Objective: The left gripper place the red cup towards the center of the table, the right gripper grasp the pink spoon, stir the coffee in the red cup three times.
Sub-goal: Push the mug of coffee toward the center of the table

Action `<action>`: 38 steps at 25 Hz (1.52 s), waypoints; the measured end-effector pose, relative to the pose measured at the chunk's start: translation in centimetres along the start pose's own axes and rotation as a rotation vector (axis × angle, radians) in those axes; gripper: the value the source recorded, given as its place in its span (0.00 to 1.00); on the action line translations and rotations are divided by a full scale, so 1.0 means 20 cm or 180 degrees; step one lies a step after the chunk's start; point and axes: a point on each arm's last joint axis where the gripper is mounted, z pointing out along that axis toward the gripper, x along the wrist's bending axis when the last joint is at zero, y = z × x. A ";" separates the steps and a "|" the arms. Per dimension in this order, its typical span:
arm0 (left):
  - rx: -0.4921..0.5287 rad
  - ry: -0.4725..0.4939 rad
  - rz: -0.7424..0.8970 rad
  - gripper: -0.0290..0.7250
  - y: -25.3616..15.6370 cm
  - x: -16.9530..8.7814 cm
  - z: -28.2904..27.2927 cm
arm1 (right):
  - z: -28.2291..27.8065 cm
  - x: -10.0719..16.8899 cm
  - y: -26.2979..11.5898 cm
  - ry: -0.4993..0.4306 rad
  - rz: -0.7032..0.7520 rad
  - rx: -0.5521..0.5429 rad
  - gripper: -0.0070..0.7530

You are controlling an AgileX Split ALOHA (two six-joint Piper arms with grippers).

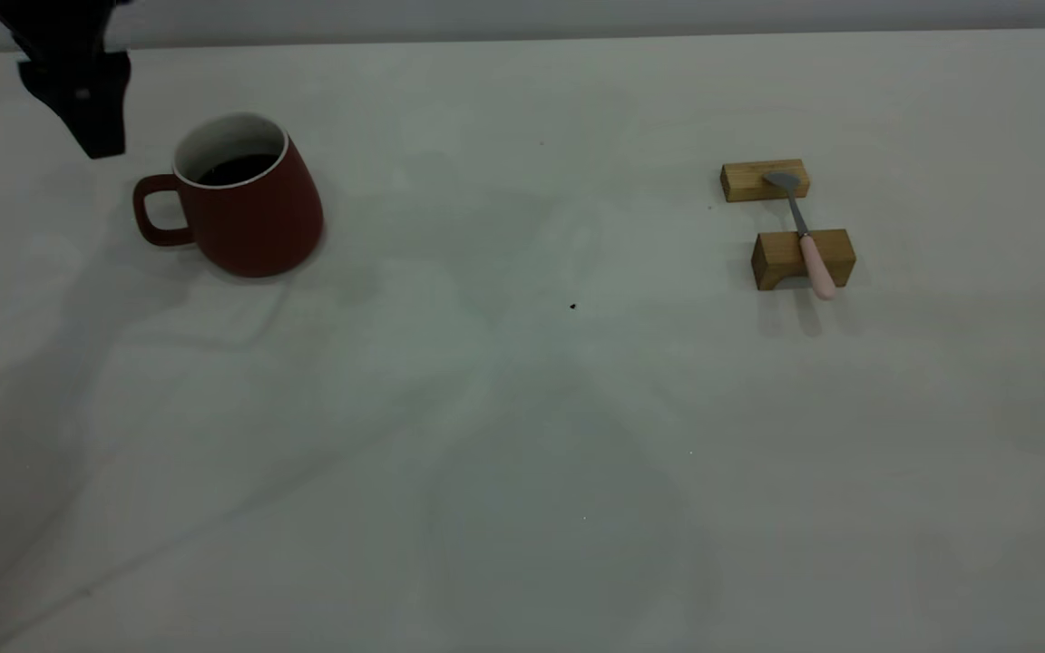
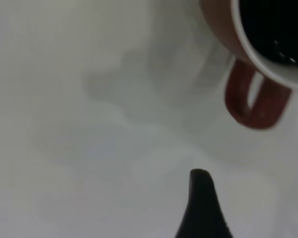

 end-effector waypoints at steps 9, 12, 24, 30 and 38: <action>-0.0099 0.0118 0.0346 0.82 0.07 0.00 0.12 | 0.00 0.00 0.00 0.0000 0.0003 0.0000 0.67; -0.0079 0.0117 0.0500 0.82 0.11 -0.03 0.14 | 0.00 0.00 0.00 0.0000 0.0003 0.0000 0.67; -0.0159 0.0226 0.0965 0.82 0.26 -0.11 0.19 | 0.00 0.00 0.00 0.0000 0.0002 0.0000 0.67; -0.0303 0.0389 0.1217 0.82 0.42 -0.20 0.17 | 0.00 0.00 0.00 0.0000 0.0002 0.0000 0.67; -0.0459 0.0467 0.1573 0.82 0.64 -0.40 0.12 | 0.00 0.00 0.00 0.0000 0.0002 0.0000 0.67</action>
